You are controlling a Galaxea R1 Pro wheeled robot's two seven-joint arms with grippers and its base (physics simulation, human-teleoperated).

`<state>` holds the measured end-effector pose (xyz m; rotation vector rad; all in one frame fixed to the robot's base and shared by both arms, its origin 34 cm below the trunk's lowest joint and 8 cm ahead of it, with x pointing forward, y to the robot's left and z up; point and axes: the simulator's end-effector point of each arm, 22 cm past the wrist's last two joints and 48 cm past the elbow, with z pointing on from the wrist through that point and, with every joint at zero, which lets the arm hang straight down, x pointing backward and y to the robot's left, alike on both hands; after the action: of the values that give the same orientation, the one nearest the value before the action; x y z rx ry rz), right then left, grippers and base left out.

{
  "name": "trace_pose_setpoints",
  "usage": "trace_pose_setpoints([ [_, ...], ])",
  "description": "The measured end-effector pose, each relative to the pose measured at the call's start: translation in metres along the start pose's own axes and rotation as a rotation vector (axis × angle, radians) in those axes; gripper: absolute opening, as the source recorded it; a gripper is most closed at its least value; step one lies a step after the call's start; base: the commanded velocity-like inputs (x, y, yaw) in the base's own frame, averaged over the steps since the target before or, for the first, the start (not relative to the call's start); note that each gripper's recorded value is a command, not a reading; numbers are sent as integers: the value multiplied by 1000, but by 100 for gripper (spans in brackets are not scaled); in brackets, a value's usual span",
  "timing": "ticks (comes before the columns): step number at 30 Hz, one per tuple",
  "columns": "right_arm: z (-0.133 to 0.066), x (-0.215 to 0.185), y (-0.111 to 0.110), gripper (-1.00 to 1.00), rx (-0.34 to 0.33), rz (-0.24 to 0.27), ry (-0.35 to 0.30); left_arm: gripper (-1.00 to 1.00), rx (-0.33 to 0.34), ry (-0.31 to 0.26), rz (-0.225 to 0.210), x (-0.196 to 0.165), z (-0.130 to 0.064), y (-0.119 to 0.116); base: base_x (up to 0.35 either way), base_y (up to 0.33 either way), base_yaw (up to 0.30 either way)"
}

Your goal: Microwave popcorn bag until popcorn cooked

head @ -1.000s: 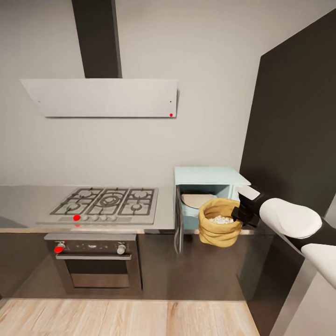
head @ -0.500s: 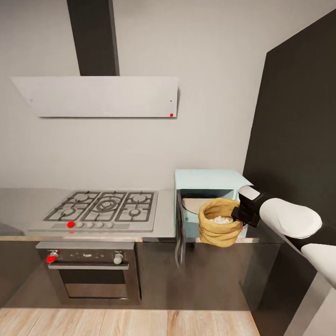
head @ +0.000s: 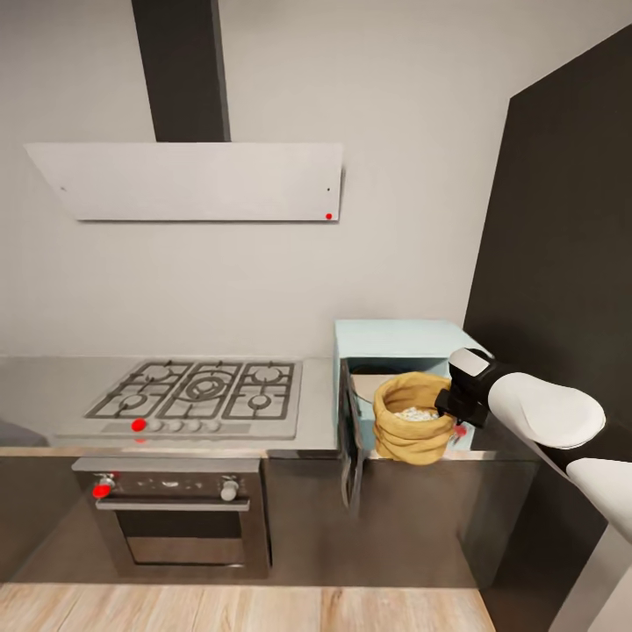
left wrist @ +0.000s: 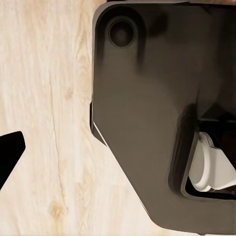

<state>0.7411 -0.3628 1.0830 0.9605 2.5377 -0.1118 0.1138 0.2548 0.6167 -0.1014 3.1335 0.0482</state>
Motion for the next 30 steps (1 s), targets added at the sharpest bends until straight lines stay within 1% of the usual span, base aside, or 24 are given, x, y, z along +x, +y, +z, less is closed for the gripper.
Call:
trace_pose_setpoints([
  [5, 0, 0, 0, -100, 1, 0, 0, 100, 1, 1, 0, 0, 0, -1, 53, 23, 0],
  [9, 0, 0, 0, -100, 0, 0, 0, 100, 1, 0, 0, 0, 0, -1, 222, 2, 0],
  [13, 0, 0, 0, -100, 0, 0, 0, 100, 1, 1, 0, 0, 0, -1, 54, 0, 0],
  [16, 0, 0, 0, -100, -1, 0, 0, 100, 1, 0, 0, 0, 0, -1, 224, 0, 0],
  [30, 0, 0, 0, -100, 0, -1, -1, 100, 1, 0, 0, 0, 0, -1, 120, 17, 0],
])
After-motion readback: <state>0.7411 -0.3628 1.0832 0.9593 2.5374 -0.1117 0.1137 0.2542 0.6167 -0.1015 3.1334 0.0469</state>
